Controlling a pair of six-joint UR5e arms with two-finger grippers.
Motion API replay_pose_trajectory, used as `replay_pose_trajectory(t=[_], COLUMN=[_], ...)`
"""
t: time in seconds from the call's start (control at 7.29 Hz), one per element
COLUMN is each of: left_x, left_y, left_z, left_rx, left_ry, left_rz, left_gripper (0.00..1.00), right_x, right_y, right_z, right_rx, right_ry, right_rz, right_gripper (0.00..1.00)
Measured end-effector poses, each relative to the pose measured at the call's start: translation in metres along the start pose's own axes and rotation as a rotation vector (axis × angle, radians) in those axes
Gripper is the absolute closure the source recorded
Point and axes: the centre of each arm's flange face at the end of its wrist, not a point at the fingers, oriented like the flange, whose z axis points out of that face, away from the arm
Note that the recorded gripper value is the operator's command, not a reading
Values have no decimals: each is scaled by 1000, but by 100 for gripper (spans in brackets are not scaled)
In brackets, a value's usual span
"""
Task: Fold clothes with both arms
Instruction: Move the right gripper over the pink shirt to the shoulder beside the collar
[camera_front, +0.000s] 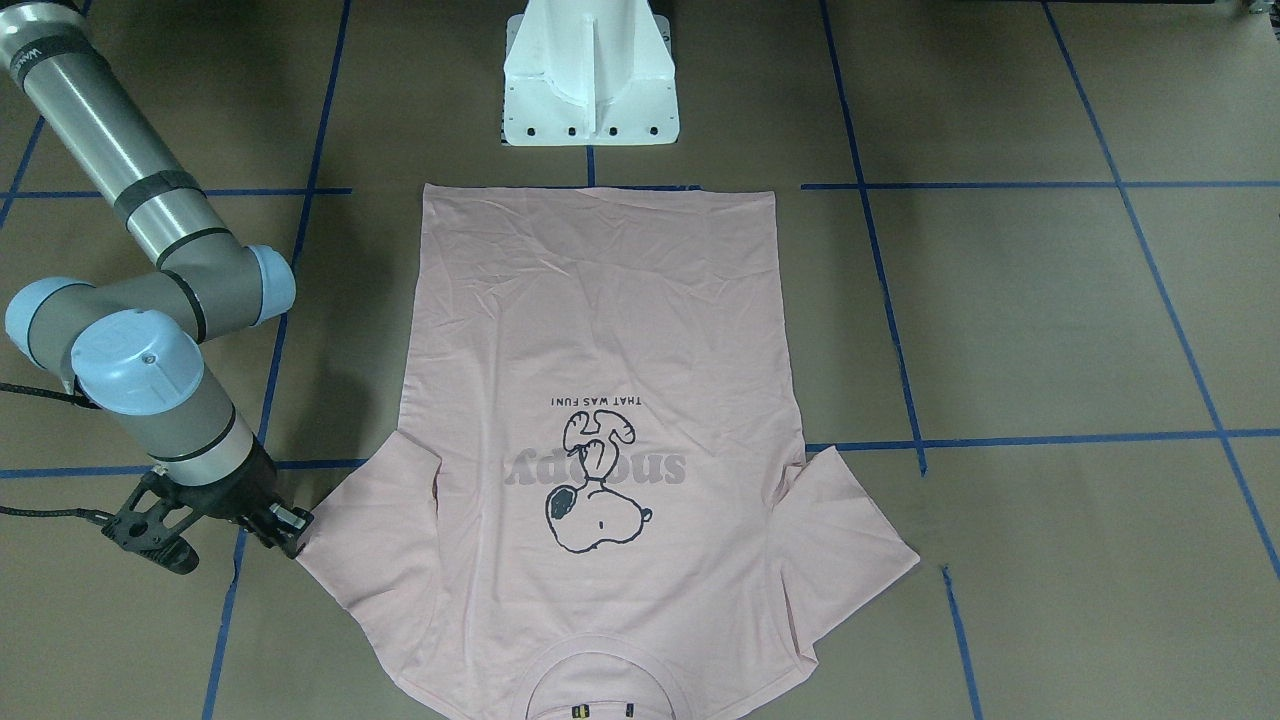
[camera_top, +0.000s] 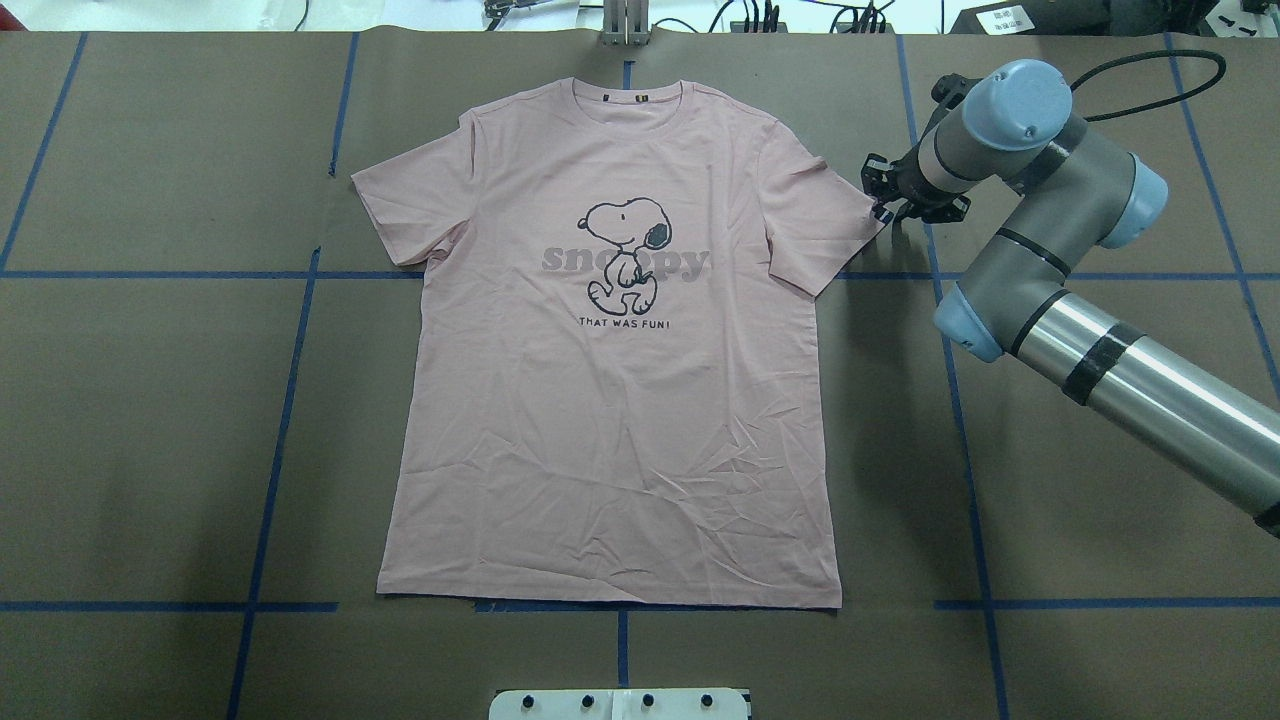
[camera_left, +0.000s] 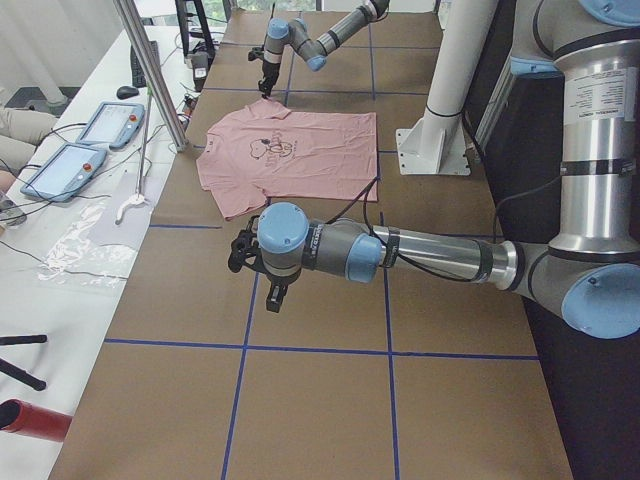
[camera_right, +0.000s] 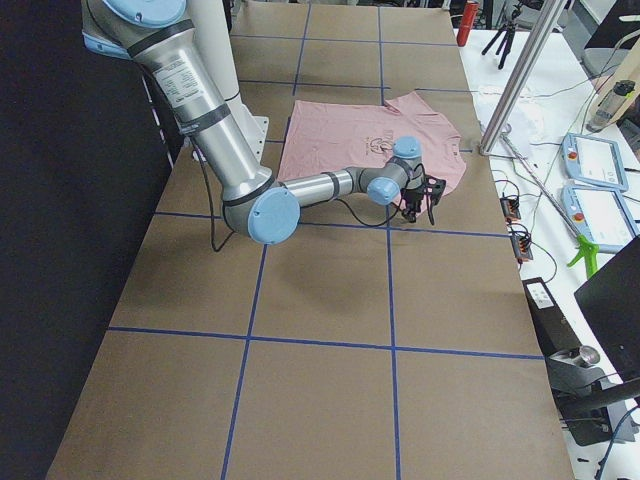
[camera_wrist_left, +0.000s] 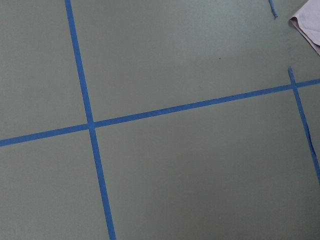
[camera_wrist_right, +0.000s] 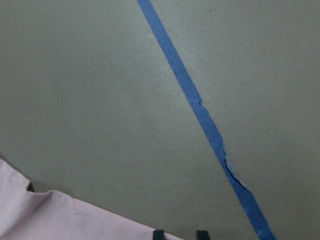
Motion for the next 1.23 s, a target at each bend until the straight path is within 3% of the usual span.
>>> replay_pose_trajectory(t=[0.41,0.82,1.1,1.23], left_x=[0,1,2,4], left_y=[-1,-1,-1,-2], left_z=[0,0,-1,-3], left_rx=[1,1,3,5], left_ry=[0,1,1,1], left_rz=[0,1,2,5], left_gripper=[0,0,0,0], right_x=[-7,-81,-134,-151], right_y=[1,20,47,58], right_z=[-4,-30,-33,-27], right_rx=[0,-12,9,27], right_ry=[-9,-65,-55,-42], right_rz=[3,34,69,67], right_gripper=[100,100,100,54])
